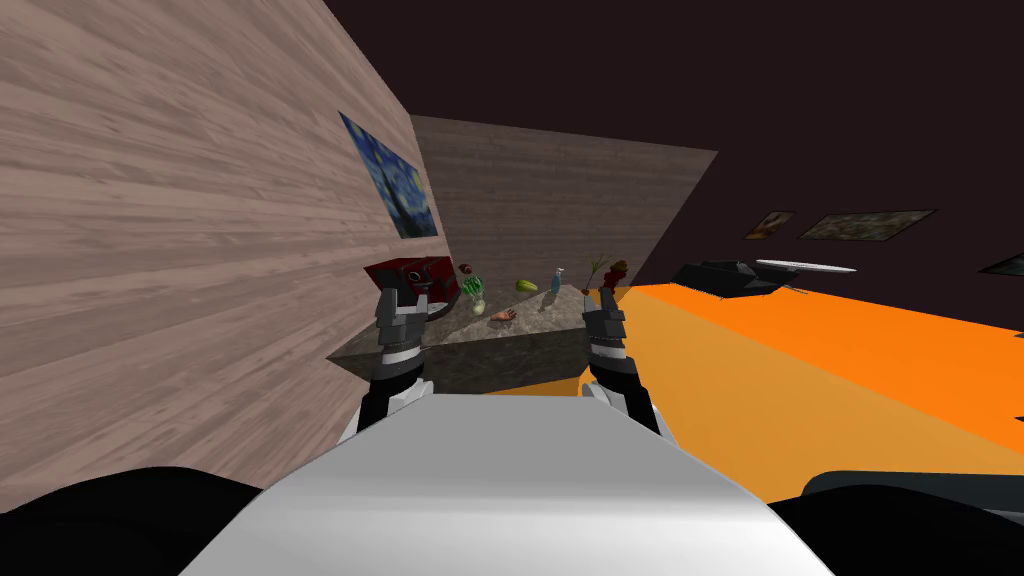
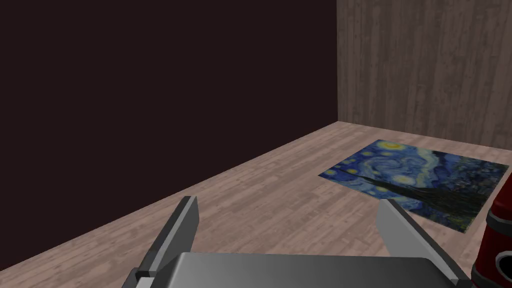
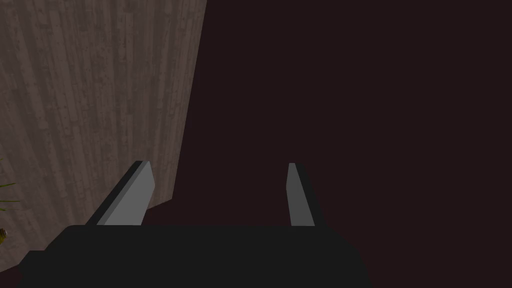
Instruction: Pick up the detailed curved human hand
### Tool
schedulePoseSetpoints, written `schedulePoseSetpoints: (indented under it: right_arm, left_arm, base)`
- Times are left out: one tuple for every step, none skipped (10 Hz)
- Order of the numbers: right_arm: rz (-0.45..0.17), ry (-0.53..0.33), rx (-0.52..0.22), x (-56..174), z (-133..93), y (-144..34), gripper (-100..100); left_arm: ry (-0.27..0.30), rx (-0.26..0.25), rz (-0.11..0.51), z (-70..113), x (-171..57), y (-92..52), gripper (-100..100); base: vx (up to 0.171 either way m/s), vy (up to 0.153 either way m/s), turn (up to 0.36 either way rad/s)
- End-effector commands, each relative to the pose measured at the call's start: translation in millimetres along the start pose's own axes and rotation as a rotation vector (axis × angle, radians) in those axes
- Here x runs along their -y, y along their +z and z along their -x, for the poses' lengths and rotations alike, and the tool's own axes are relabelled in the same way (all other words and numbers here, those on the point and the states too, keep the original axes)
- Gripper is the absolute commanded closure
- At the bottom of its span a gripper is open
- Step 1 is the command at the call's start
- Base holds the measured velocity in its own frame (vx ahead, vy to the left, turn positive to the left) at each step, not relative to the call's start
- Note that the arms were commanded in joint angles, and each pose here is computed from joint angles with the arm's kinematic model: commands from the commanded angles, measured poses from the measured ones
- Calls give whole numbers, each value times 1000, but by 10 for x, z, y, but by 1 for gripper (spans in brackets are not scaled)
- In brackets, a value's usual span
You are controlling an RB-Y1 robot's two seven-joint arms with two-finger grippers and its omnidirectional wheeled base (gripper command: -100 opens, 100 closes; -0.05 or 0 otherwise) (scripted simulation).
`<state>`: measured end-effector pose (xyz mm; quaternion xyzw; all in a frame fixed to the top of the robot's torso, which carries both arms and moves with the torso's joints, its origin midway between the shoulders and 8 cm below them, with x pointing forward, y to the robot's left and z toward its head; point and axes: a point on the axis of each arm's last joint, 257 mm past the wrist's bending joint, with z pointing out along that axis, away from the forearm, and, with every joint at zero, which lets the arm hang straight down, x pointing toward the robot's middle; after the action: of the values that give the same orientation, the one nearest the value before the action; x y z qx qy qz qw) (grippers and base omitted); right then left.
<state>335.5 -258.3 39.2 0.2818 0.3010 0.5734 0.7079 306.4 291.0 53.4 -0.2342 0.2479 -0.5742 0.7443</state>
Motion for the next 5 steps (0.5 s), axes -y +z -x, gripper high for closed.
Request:
schedulePoseSetpoints:
  right_arm:
    - [0,0,0,0,0,0,0]
    - [0,0,0,0,0,0,0]
    - [0,0,0,0,0,0,0]
    - [0,0,0,0,0,0,0]
    - [0,0,0,0,0,0,0]
  left_arm:
    - [-12,-25,49,12,-159,-1,-100]
    - [-18,-33,72,22,-236,-3,-100]
    - [-25,-42,100,35,-326,-7,-100]
    - [-32,-50,131,51,-426,-12,-100]
    - [-41,-58,162,71,-525,-18,-100]
  base:
    - [-16,-43,-8]
    - [-29,-70,-3]
    - [-40,-85,-2]
    - [-39,-82,-3]
    - [-25,-79,-7]
